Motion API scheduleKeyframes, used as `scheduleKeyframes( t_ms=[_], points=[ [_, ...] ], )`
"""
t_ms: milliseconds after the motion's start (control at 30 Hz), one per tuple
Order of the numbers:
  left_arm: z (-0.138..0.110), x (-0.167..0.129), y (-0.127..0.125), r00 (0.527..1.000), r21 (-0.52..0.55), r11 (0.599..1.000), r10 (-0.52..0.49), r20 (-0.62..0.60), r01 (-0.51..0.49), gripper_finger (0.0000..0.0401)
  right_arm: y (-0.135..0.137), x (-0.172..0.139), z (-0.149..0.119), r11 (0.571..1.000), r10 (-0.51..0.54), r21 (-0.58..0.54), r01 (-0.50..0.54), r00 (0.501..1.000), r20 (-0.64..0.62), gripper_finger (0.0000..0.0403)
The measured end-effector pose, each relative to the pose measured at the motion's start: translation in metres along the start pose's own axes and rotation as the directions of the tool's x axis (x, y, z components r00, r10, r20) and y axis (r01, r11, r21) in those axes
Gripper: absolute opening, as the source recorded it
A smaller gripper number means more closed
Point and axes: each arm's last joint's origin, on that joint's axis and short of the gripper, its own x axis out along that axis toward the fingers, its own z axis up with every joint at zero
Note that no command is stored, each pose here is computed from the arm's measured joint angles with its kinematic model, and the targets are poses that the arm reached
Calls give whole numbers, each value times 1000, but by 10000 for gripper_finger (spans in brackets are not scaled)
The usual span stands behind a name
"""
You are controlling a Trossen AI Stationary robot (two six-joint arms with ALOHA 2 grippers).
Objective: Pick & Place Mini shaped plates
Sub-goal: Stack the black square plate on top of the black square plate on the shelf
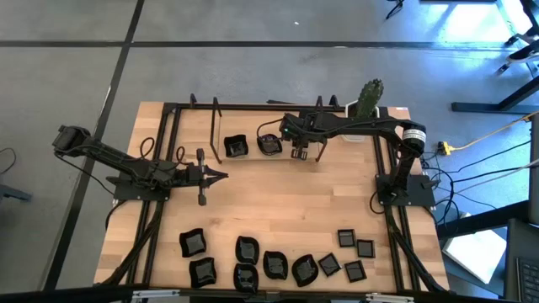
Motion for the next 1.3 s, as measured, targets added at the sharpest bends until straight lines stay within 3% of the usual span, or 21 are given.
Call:
scheduleKeyframes(
  t_ms=[933, 1300],
  points=[
    [0, 0, 0, 1000, 0, 1000, 0, 0, 0, 7, 0, 0, -2, 1000, 3, 19, -3, 1000, -15, 7],
    [0, 0, 0, 1000, 0, 1000, 0, 0, 0, 5, 0, 0, -2, 1000, 3, 19, -3, 1000, -16, 70]
  ],
)
